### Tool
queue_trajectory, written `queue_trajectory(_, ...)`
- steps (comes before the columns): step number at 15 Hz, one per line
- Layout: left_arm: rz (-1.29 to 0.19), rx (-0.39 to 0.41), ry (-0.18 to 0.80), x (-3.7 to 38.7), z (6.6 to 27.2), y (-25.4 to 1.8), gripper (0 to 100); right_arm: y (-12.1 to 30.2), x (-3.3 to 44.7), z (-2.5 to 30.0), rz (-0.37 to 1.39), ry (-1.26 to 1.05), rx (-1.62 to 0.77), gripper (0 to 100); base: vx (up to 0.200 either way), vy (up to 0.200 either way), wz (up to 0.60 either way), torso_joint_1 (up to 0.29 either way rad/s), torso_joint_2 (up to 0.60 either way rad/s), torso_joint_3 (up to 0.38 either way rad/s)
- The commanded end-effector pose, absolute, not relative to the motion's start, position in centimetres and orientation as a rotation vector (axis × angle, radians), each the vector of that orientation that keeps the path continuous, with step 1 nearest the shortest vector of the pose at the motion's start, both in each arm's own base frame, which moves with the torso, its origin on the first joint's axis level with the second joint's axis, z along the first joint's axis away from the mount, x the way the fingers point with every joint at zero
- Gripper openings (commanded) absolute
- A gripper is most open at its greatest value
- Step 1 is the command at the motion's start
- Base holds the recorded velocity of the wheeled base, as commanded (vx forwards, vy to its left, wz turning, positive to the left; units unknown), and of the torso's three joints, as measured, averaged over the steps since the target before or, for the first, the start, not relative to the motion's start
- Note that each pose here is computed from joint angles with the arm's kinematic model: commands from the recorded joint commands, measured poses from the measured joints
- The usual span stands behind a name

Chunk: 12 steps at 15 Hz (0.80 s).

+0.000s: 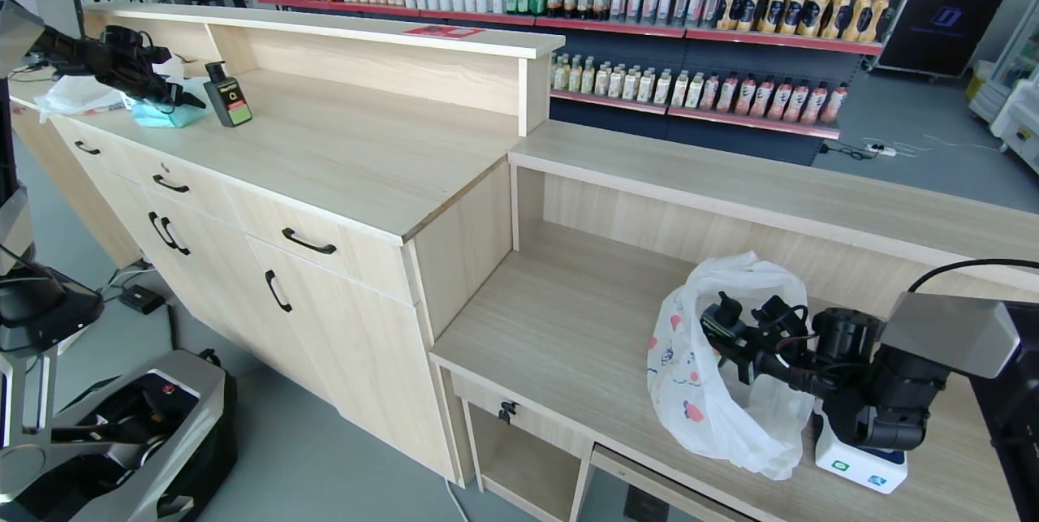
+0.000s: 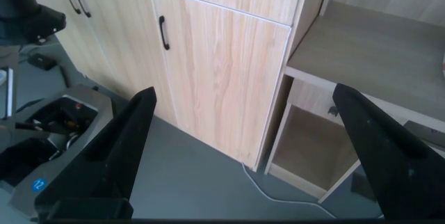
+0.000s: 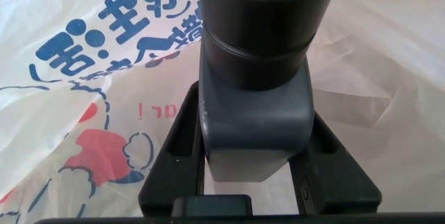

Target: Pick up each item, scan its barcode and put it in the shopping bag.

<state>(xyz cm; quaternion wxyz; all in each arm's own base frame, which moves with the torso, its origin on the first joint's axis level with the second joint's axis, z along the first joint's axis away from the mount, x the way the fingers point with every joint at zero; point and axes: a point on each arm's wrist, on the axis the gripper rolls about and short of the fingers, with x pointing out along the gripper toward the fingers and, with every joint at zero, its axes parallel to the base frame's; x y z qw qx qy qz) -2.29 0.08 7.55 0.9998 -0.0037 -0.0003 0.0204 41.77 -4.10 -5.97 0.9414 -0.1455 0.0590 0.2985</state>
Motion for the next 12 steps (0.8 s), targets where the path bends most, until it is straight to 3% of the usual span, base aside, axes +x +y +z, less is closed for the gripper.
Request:
queue_trajectory(1, 0.041, -0.008, 0.000, -2.3, 7.5, 0.1, 100, -3.7, 42.3, -6.5, 0.618, 0.112, -0.298, 0, 0.000, 0.000, 0.00, 0.000, 0.00, 0.000)
queue_trajectory(12, 0.041, -0.008, 0.000, -2.3, 7.5, 0.1, 100, -3.4, 42.1, -7.9, 0.626, 0.141, -0.293, 0, 0.000, 0.000, 0.00, 0.000, 0.00, 0.000)
